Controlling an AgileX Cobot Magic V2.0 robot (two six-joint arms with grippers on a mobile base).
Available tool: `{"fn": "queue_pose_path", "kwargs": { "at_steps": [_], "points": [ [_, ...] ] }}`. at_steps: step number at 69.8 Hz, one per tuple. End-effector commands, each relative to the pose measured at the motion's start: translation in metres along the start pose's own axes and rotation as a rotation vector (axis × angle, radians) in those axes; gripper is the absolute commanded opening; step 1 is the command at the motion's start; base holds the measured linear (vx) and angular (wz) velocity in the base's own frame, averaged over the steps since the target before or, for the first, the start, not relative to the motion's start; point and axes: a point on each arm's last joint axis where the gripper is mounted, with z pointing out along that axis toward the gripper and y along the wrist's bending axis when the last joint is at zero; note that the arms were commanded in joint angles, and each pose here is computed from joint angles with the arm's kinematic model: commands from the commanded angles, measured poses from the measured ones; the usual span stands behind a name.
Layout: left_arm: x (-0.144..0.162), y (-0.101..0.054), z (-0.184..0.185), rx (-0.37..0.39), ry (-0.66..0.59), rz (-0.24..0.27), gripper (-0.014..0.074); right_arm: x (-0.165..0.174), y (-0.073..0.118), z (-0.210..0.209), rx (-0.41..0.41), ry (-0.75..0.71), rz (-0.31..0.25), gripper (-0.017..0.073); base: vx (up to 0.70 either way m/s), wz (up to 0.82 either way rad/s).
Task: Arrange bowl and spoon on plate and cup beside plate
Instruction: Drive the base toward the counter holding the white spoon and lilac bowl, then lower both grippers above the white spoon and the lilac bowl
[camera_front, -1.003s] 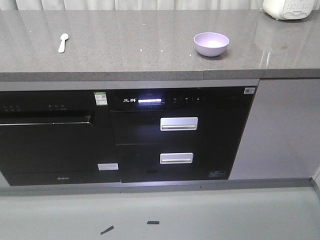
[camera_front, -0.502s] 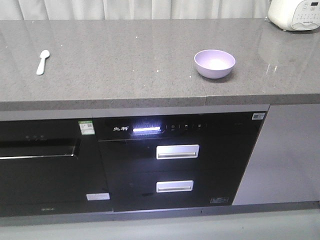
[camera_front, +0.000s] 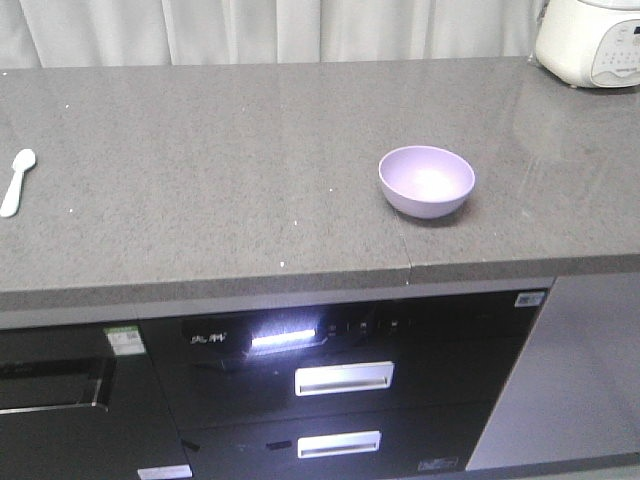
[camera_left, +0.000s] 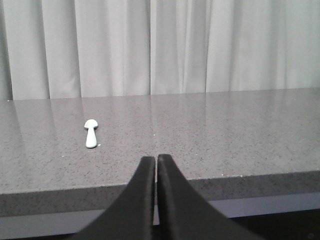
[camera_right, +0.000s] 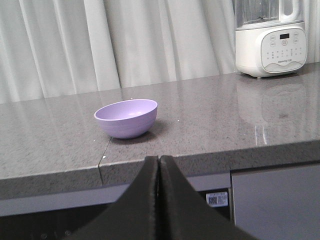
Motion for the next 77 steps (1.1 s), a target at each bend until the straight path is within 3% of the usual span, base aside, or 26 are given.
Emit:
{"fn": "queue_pose_path", "kwargs": {
  "at_steps": [1,77],
  "points": [
    [-0.0098,-0.0007,-0.0017,0.008,-0.092,-0.010,-0.0006,-0.0061,0.0012,-0.0009,-0.014,-0.081,-0.009,-0.0010,0.27,-0.03],
    [-0.0098,-0.0011,-0.0017,0.015,-0.092,-0.011,-0.0006,-0.0059,0.0012,-0.0009,-0.014,-0.078,-0.009,-0.0010,0.19,0.05]
  ]
}}
